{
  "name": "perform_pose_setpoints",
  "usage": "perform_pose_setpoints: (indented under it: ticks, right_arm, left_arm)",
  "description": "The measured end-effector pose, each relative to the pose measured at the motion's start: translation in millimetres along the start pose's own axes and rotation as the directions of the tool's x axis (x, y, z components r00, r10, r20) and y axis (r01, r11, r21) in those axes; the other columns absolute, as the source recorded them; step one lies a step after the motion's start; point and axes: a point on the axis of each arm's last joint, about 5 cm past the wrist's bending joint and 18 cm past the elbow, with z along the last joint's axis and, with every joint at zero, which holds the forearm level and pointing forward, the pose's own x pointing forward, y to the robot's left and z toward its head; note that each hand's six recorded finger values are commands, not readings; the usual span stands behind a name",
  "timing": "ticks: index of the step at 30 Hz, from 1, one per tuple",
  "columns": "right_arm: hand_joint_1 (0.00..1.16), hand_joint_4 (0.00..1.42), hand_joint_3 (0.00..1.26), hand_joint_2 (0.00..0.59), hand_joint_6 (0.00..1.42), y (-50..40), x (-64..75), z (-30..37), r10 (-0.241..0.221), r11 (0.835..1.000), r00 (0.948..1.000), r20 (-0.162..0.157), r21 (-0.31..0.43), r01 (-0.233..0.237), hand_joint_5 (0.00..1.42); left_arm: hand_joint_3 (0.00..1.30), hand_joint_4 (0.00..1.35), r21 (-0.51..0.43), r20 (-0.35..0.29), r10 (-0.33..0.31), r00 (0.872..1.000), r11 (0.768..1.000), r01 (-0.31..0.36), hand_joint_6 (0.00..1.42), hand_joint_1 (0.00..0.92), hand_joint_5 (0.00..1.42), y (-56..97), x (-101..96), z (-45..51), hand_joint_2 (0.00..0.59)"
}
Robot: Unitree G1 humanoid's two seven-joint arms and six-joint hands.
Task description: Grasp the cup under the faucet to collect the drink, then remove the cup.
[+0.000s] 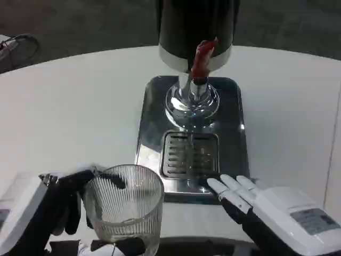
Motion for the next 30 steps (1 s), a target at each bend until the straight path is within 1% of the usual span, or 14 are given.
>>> perform_pose_setpoints:
  ticks: [3,8,13,17,18,24,26,28,29,30]
  right_arm:
    - [0.24,0.00,0.05,0.459,0.00,0.9,-2.8,1.1,0.008,1.000,0.9999,-0.007,0.004,-0.008,0.00]
    - [0.24,0.00,0.05,0.459,0.00,1.2,-8.8,4.5,0.008,1.000,0.9999,-0.011,0.013,-0.008,0.00]
    - [0.24,0.00,0.05,0.459,0.00,1.8,-9.8,4.1,0.010,1.000,0.9998,-0.019,0.021,-0.009,0.00]
    - [0.24,0.00,0.05,0.459,0.00,1.3,-11.5,2.4,0.001,0.999,0.9993,-0.036,0.034,0.000,0.00]
    - [0.24,0.00,0.05,0.459,0.00,0.9,-12.6,1.7,-0.003,0.999,0.9990,-0.045,0.039,0.005,0.00]
    - [0.24,0.00,0.05,0.459,0.00,-0.9,-17.3,1.4,-0.014,0.999,0.9979,-0.063,0.044,0.017,0.00]
    - [0.24,0.00,0.05,0.459,0.00,-1.2,-17.6,1.9,-0.019,0.999,0.9978,-0.063,0.046,0.022,0.00]
    - [0.24,0.00,0.05,0.459,0.00,-1.6,-17.9,2.6,-0.027,0.998,0.9976,-0.063,0.051,0.030,0.00]
    - [0.24,0.00,0.05,0.459,0.00,-1.7,-18.1,2.6,-0.029,0.998,0.9975,-0.065,0.052,0.032,0.00]
    - [0.24,0.00,0.05,0.459,0.00,-1.6,-19.0,2.4,-0.030,0.998,0.9970,-0.072,0.056,0.034,0.00]
  left_arm:
    - [0.99,1.02,0.009,-0.003,0.004,1.000,1.000,-0.004,1.30,0.450,1.21,2.4,-3.0,-0.7,0.232]
    - [0.99,1.02,-0.010,0.006,0.016,1.000,1.000,-0.016,1.30,0.450,1.21,3.6,-4.6,-0.4,0.232]
    - [0.99,1.02,-0.011,0.004,0.014,1.000,1.000,-0.014,1.30,0.450,1.21,3.4,-5.4,-0.3,0.232]
    - [0.99,1.02,-0.012,0.005,0.015,1.000,1.000,-0.014,1.30,0.450,1.21,3.0,-5.2,-0.2,0.232]
    - [0.99,1.02,-0.011,0.010,0.019,1.000,1.000,-0.019,1.30,0.450,1.21,3.1,-3.6,-0.1,0.232]
    - [0.99,1.02,-0.011,0.029,0.048,0.998,0.999,-0.047,1.30,0.450,1.21,4.1,10.9,-0.7,0.232]
    - [0.99,1.02,-0.010,0.029,0.054,0.998,0.999,-0.053,1.30,0.450,1.21,4.6,15.3,-2.3,0.232]
    - [0.99,1.02,-0.013,0.015,0.062,0.998,0.998,-0.062,1.30,0.450,1.21,4.3,21.6,-7.6,0.232]
    - [0.99,1.03,-0.013,0.013,0.062,0.998,0.998,-0.062,1.30,0.450,1.21,4.0,22.2,-8.4,0.232]
    - [0.99,1.03,-0.010,0.015,0.058,0.998,0.998,-0.058,1.30,0.450,1.21,2.6,25.0,-10.0,0.232]
